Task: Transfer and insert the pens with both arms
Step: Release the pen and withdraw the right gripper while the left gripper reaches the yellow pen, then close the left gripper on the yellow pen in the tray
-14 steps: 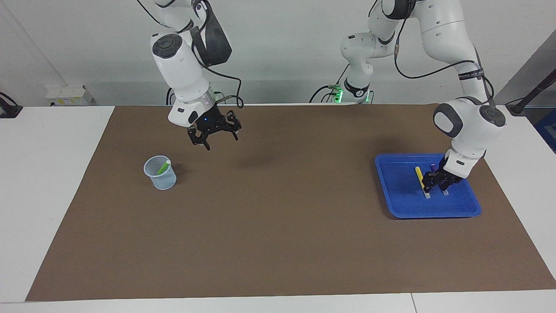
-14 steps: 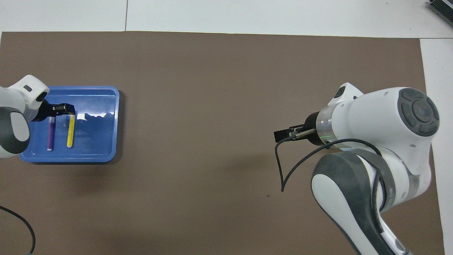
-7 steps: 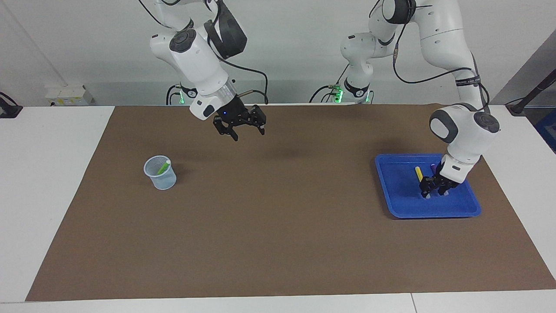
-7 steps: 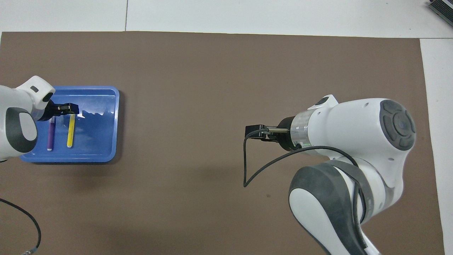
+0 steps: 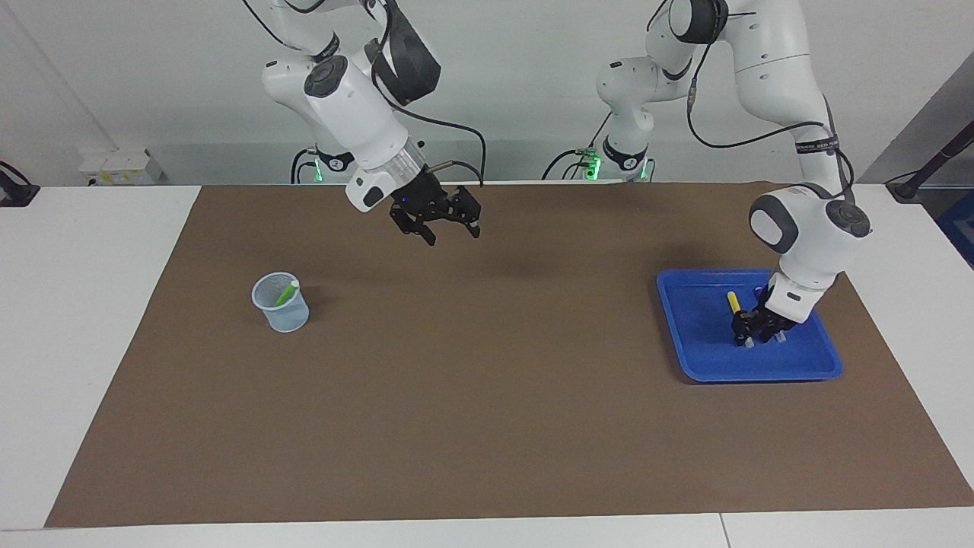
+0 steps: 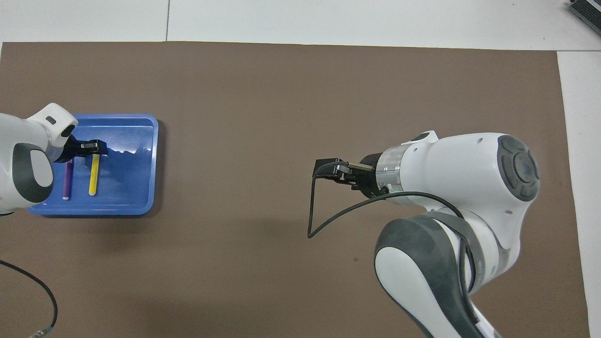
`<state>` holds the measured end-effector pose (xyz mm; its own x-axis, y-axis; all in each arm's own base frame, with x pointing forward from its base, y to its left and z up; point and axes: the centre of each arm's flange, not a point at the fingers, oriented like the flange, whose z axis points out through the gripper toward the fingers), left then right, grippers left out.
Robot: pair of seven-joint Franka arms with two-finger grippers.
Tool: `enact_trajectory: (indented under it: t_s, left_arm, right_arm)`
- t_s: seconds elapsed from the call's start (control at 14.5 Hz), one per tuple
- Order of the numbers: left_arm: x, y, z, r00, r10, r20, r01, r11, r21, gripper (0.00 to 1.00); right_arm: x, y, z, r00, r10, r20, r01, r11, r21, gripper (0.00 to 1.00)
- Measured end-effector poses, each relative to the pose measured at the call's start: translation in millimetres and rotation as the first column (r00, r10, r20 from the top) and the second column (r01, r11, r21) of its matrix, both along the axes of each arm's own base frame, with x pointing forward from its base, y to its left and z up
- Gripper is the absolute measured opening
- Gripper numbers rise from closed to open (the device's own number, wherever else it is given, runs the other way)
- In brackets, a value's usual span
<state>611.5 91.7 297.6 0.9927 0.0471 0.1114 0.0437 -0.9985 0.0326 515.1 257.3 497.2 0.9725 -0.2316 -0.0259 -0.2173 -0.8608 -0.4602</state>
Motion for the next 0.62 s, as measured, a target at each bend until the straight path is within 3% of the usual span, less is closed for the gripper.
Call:
enact_trajectory:
  t_s: [0.28,0.35,0.55,0.62]
  left_arm:
    - [-0.6,-0.3,-0.3,1.0,0.0,-0.008,0.0,1.0,-0.002,0.6]
    - [-0.6,0.5,0.9,1.0,0.001,-0.012,-0.001,1.0,-0.003,0.53]
    - [-1.8,0.2,1.2,1.0,0.0,-0.027,0.0,1.0,-0.007,0.51]
    - [-2.1,1.4,2.4,1.0,0.001,-0.028,-0.002,1.0,-0.007,0.44]
  right_arm:
    - [0.2,0.0,0.2,1.0,-0.006,-0.002,0.006,1.0,0.004,1.0]
    - [0.1,0.3,0.3,1.0,-0.011,-0.006,0.011,1.0,0.01,1.0]
    - [0.9,1.7,2.3,0.999,-0.048,-0.018,0.049,0.998,0.045,1.0]
    - [0.1,3.6,2.5,0.998,-0.059,-0.024,0.06,0.997,0.047,1.0]
